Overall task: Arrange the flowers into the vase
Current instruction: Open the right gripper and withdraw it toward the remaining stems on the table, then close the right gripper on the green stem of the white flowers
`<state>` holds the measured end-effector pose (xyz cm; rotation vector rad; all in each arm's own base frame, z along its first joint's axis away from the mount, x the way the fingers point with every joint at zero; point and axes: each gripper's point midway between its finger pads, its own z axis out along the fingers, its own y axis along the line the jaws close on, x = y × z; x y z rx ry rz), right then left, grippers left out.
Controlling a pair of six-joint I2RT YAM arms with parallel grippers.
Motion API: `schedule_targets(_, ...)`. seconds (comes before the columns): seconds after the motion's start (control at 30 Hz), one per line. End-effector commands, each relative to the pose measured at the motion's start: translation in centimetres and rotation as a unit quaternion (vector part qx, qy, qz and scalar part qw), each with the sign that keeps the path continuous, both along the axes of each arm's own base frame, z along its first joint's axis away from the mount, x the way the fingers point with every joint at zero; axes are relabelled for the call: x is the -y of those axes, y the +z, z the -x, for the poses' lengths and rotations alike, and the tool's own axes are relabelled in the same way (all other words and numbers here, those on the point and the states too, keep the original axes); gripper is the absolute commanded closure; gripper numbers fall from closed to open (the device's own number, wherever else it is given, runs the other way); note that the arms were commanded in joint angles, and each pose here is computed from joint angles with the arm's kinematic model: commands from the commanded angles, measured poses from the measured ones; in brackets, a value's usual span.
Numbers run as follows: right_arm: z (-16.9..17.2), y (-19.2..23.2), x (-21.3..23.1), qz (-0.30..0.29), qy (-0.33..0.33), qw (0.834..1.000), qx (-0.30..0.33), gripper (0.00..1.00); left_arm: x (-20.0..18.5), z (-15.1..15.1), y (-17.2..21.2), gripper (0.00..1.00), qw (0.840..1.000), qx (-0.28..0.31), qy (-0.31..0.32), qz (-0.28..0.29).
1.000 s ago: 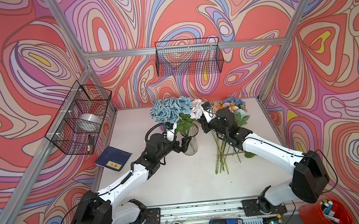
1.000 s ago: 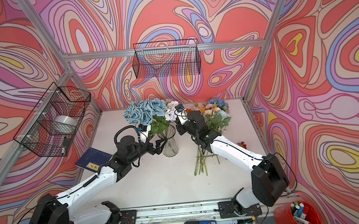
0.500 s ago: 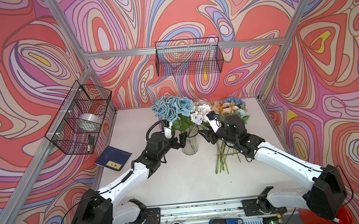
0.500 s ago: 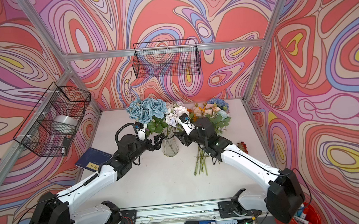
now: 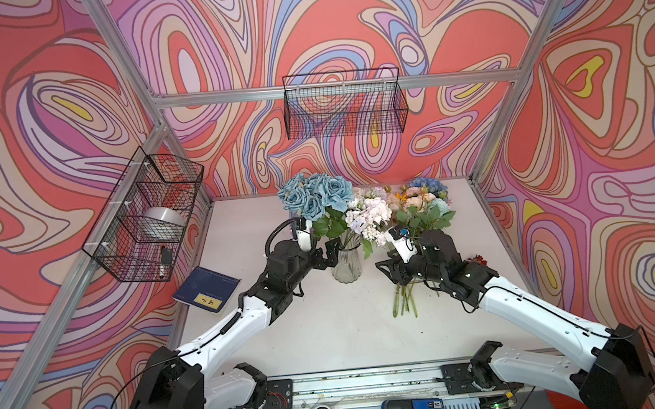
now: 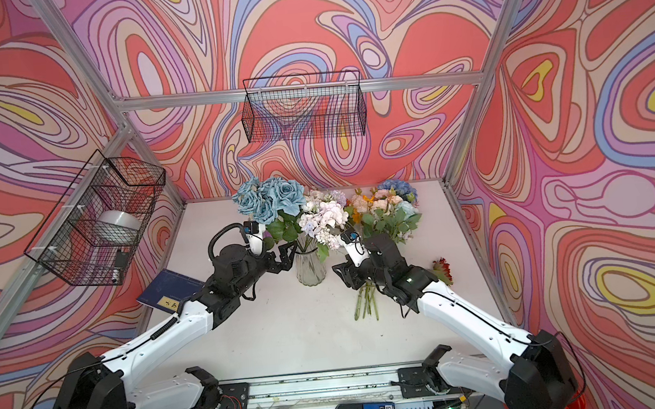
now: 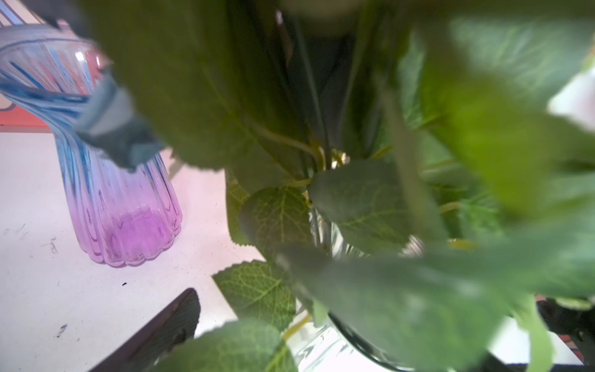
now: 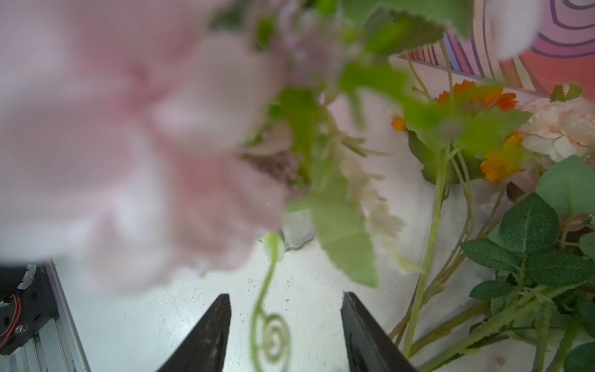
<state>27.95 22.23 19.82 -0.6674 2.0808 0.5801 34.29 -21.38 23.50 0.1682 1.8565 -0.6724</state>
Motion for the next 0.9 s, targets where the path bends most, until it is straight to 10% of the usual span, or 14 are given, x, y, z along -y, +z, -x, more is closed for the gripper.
schedule_targets(0.0,0.0,-0.5,1.0,0.014,-0.027,0.999,-0.012,0.42,-0.3,0.1,1.5,0.0,1.0,0.007,0.008,0.017)
schedule_targets(0.5,-6.7,-3.0,9.6,0.016,-0.255,0.965,-0.058,0.44,-1.6,0.5,1.4,0.0,0.999,0.016,0.033,0.012)
schedule_targets(0.87,-12.9,-7.0,5.1,0.062,-0.164,0.98,-0.098,0.5,-4.3,3.0,-0.8,0.0,0.998,-0.005,0.06,-0.009)
